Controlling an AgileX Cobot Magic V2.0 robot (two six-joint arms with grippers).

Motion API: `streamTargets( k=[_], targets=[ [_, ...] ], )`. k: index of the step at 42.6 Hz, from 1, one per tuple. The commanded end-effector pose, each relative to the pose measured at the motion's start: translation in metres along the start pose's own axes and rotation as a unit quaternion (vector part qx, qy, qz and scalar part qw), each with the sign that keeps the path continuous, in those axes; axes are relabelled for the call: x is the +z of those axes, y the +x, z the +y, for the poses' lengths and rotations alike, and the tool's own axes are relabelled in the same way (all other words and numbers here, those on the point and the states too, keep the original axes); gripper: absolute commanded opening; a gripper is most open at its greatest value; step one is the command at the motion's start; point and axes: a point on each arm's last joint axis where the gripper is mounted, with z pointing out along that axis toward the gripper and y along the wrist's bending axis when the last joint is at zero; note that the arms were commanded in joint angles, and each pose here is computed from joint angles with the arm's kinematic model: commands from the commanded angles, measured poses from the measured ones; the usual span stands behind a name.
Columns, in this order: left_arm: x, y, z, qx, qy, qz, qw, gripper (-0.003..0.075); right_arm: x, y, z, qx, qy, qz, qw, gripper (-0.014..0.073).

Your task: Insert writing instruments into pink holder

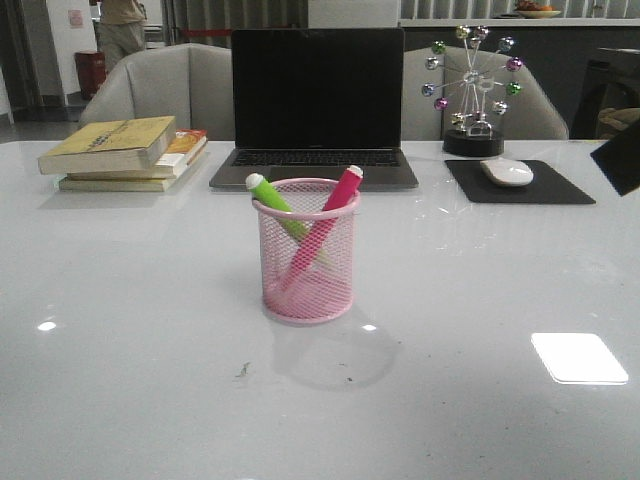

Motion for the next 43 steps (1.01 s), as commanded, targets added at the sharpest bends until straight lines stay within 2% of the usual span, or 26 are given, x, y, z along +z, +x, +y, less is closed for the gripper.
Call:
streamTargets(
  k=[1, 8, 17, 26, 29, 38, 43],
  targets=[
    [-0.024, -0.005, -0.001, -0.013, 0.01, -0.035, 0.999, 0.0424, -0.008, -0.013, -0.001, -0.001, 0.004, -0.047, 0.999, 0.0468],
    [-0.044, 0.01, -0.001, -0.017, 0.012, -0.036, 0.999, 0.0424, -0.008, -0.013, 0.0, 0.002, 0.001, -0.047, 0.999, 0.0468],
    [-0.045, 0.025, -0.001, -0.017, 0.012, -0.029, 0.999, 0.0424, -0.008, -0.013, 0.0, 0.002, 0.001, -0.047, 0.999, 0.0468],
    [-0.042, 0.03, -0.001, -0.017, 0.012, -0.023, 1.0, 0.0424, -0.007, -0.013, -0.001, 0.0, 0.003, -0.046, 0.999, 0.0468],
    [-0.042, 0.03, 0.0, -0.015, 0.01, -0.023, 1.0, 0.0424, -0.007, -0.013, -0.002, -0.011, 0.013, -0.046, 0.999, 0.0468],
    [-0.042, 0.029, 0.0, -0.014, 0.009, -0.024, 1.0, 0.0424, -0.008, -0.01, -0.011, 0.005, 0.044, -0.034, 0.998, 0.0468],
    [-0.042, 0.029, 0.0, -0.014, 0.009, -0.024, 1.0, 0.0393, -0.008, -0.01, -0.011, 0.005, 0.044, -0.032, 0.999, 0.0455]
  ],
)
